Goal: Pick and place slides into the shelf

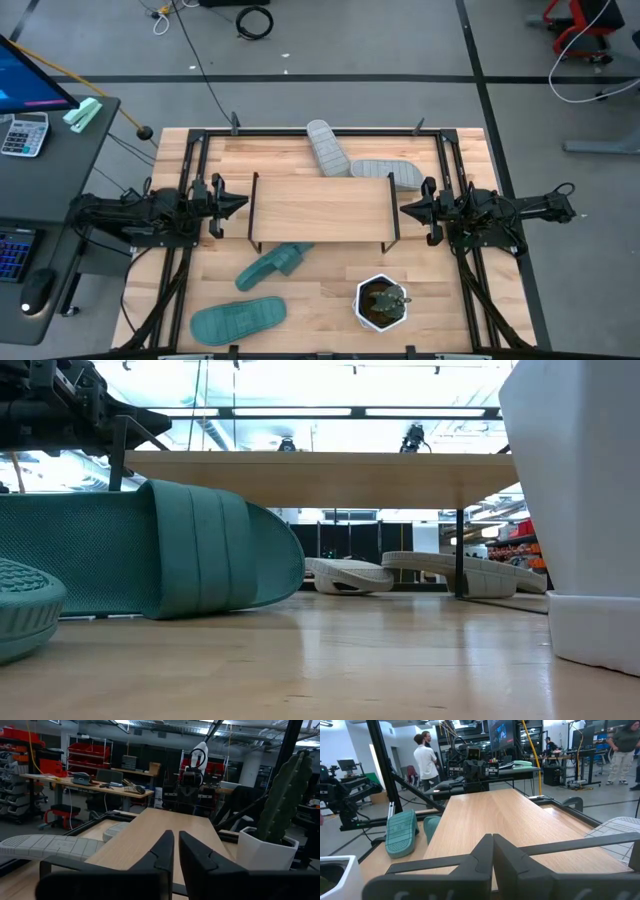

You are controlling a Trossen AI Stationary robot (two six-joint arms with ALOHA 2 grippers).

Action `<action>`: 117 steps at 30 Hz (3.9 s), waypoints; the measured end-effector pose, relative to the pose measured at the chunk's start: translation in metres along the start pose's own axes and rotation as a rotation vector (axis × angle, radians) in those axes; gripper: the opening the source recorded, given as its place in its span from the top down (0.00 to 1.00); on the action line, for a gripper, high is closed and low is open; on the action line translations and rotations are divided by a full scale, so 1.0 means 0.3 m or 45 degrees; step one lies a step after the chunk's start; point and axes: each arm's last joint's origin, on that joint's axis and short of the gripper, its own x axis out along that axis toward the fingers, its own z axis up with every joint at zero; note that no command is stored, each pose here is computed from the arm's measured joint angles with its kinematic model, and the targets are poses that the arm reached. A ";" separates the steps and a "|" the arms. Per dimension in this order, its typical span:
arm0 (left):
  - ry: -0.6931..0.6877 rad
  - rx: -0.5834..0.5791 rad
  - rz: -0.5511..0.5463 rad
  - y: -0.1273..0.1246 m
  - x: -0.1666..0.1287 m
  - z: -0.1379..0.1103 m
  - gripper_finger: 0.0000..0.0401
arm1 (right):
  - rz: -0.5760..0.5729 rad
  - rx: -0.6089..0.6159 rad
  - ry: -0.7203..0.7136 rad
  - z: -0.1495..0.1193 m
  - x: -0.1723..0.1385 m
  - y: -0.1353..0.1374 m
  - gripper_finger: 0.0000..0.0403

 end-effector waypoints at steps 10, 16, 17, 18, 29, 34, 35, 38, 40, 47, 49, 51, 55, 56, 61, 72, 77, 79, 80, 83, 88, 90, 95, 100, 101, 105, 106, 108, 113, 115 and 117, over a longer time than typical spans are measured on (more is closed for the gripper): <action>0.001 0.000 0.000 0.000 0.000 0.000 0.91 | 0.000 0.000 0.000 0.000 0.000 0.000 0.96; 0.000 0.000 0.000 0.000 0.000 0.000 0.90 | 0.000 0.000 0.000 0.000 0.000 0.000 0.96; 0.000 0.000 0.000 0.000 0.000 0.000 0.91 | 0.000 0.000 0.000 0.000 0.000 0.000 0.96; 0.000 0.000 0.000 0.000 0.000 0.000 0.91 | 0.000 0.000 0.000 0.000 0.000 0.000 0.96; -0.007 0.008 -0.001 0.000 0.000 0.002 0.92 | 0.001 0.001 -0.001 0.000 0.000 0.000 0.96; -0.011 -0.003 -0.002 -0.001 0.000 0.003 0.90 | 0.003 0.025 -0.018 0.005 0.000 0.001 0.96; -0.012 -0.003 -0.002 -0.001 0.000 0.003 0.90 | 0.004 0.043 -0.020 0.005 0.000 0.001 0.96; -0.015 -0.004 -0.002 -0.001 0.000 0.004 0.91 | 0.004 0.069 -0.021 0.005 0.000 0.001 0.96; -0.015 -0.004 -0.002 -0.001 0.000 0.004 0.91 | 0.004 0.074 -0.021 0.005 0.000 0.001 0.96; -0.017 0.050 -0.002 -0.001 0.000 0.005 0.93 | -0.015 0.203 -0.025 0.005 0.000 -0.001 0.96; -0.016 0.070 -0.002 -0.001 0.000 0.004 0.92 | -0.041 0.324 -0.032 0.006 0.000 -0.003 0.96; -0.017 0.094 -0.001 -0.001 0.000 0.004 0.92 | -0.053 0.421 -0.037 0.006 0.000 -0.004 0.96; -0.020 0.122 0.030 0.002 0.000 0.005 0.91 | -0.051 0.532 -0.041 0.006 0.000 -0.004 0.96; -0.024 0.087 0.050 0.003 0.000 0.005 0.91 | -0.051 0.565 -0.041 0.006 0.000 -0.004 0.96; -0.055 -0.245 0.110 0.008 0.000 0.008 0.93 | -0.053 0.729 -0.047 0.006 0.000 -0.004 0.96; -0.233 -0.427 0.182 0.012 -0.005 0.047 0.95 | -0.248 1.055 -0.357 0.049 -0.007 -0.025 0.96; -0.386 -0.537 0.270 0.018 -0.013 0.082 0.93 | -0.285 1.067 -0.434 0.062 -0.009 -0.035 0.96; -0.416 -0.544 0.321 0.019 -0.015 0.109 0.91 | -0.275 1.076 -0.492 0.076 -0.012 -0.039 0.95; -0.445 -0.541 0.340 0.018 -0.018 0.130 0.91 | -0.277 1.066 -0.519 0.088 -0.015 -0.040 0.95; -0.507 -0.499 0.376 0.014 -0.026 0.192 0.88 | -0.295 0.988 -0.595 0.142 -0.028 -0.044 0.93; -0.536 -0.421 0.428 0.003 -0.021 0.275 0.85 | -0.419 0.824 -0.683 0.241 -0.046 -0.054 0.89; -0.521 -0.414 0.431 -0.004 -0.006 0.299 0.83 | -0.477 0.760 -0.679 0.282 -0.048 -0.058 0.89; -0.428 -0.364 0.430 -0.029 0.061 0.344 0.81 | -0.591 0.595 -0.454 0.368 -0.033 -0.061 0.88; -0.175 -0.299 0.445 -0.052 0.140 0.351 0.82 | -0.759 0.484 -0.147 0.455 -0.004 -0.070 0.88; -0.135 -0.302 0.451 -0.056 0.153 0.353 0.81 | -0.799 0.457 -0.101 0.475 0.003 -0.073 0.88; 0.005 -0.271 0.398 -0.075 0.188 0.385 0.80 | -0.943 0.360 0.086 0.548 0.030 -0.092 0.88; 0.035 -0.262 0.389 -0.079 0.193 0.395 0.80 | -0.981 0.350 0.140 0.563 0.037 -0.099 0.88; 0.086 -0.244 0.384 -0.086 0.202 0.420 0.80 | -1.062 0.345 0.244 0.587 0.049 -0.114 0.88; 0.153 -0.157 0.392 -0.100 0.214 0.493 0.80 | -1.216 0.307 0.541 0.600 0.095 -0.176 0.88; 0.152 -0.112 0.387 -0.105 0.217 0.524 0.80 | -1.246 0.314 0.642 0.592 0.116 -0.211 0.88; 0.154 -0.073 0.386 -0.109 0.218 0.548 0.80 | -1.246 0.334 0.751 0.570 0.134 -0.249 0.88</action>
